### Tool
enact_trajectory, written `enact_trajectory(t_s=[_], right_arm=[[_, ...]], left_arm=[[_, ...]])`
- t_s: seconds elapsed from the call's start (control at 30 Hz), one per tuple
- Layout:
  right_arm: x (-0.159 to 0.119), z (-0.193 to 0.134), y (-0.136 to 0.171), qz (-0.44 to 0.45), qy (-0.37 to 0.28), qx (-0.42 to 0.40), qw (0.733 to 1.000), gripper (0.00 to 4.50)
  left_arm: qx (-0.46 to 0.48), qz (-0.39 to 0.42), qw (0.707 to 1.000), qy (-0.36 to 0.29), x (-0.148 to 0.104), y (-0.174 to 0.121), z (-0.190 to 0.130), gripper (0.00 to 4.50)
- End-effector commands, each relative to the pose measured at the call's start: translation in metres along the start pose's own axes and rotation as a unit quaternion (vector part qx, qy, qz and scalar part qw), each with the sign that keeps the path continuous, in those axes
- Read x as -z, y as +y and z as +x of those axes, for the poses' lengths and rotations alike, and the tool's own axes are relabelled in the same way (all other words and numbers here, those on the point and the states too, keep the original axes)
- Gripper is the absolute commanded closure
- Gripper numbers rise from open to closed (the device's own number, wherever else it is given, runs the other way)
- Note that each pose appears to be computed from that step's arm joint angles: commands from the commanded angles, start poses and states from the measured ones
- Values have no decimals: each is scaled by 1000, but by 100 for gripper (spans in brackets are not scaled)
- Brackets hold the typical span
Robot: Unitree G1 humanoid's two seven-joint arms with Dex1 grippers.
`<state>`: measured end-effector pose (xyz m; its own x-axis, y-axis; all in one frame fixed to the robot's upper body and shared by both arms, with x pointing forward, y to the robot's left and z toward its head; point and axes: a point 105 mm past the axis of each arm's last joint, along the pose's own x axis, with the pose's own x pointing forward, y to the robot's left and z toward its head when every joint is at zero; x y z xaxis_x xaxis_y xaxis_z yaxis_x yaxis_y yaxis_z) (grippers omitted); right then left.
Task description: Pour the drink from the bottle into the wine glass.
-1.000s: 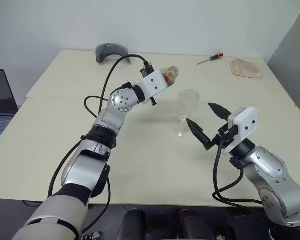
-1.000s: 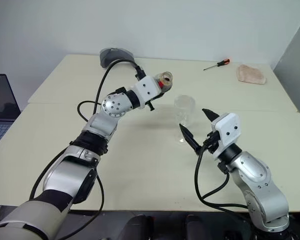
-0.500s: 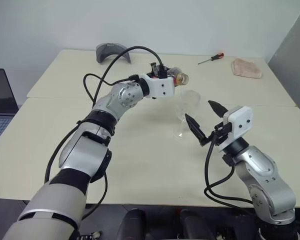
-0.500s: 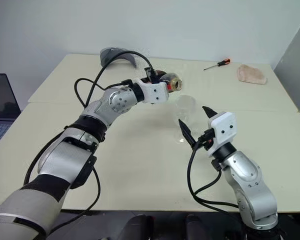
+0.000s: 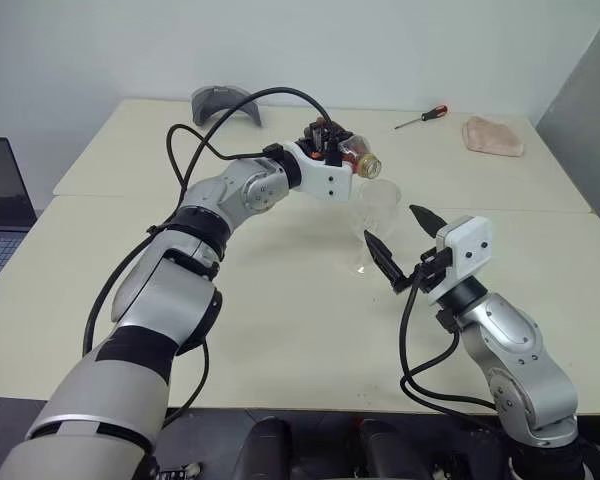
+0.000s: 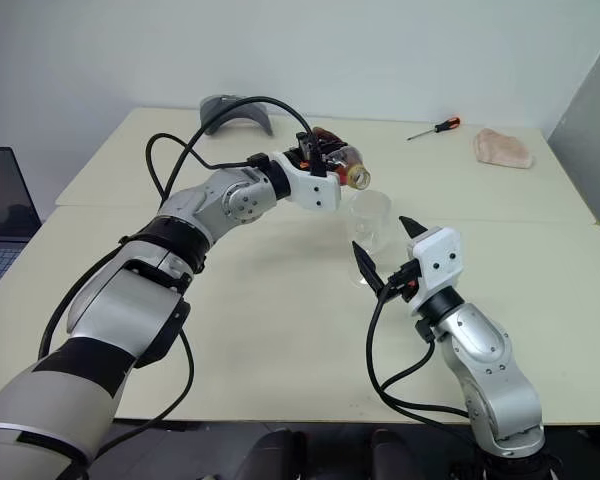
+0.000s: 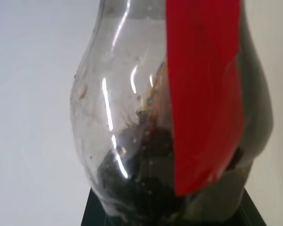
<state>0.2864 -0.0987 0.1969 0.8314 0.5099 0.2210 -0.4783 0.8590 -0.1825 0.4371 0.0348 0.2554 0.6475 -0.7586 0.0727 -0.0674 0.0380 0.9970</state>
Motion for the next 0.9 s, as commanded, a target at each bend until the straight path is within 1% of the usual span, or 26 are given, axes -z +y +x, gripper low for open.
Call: enact_trajectory(t_s=[0.03, 0.47, 0.9], right_arm=[[-10, 1, 1, -10, -25, 2, 1000, 0], [-8, 3, 2, -9, -20, 5, 1000, 0], [-7, 2, 3, -13, -16, 6, 1000, 0]], left_arm=[[-45, 35, 998, -16, -7, 31, 4, 365], [-64, 76, 995, -13, -7, 36, 6, 366], [-72, 90, 993, -15, -8, 38, 7, 371]])
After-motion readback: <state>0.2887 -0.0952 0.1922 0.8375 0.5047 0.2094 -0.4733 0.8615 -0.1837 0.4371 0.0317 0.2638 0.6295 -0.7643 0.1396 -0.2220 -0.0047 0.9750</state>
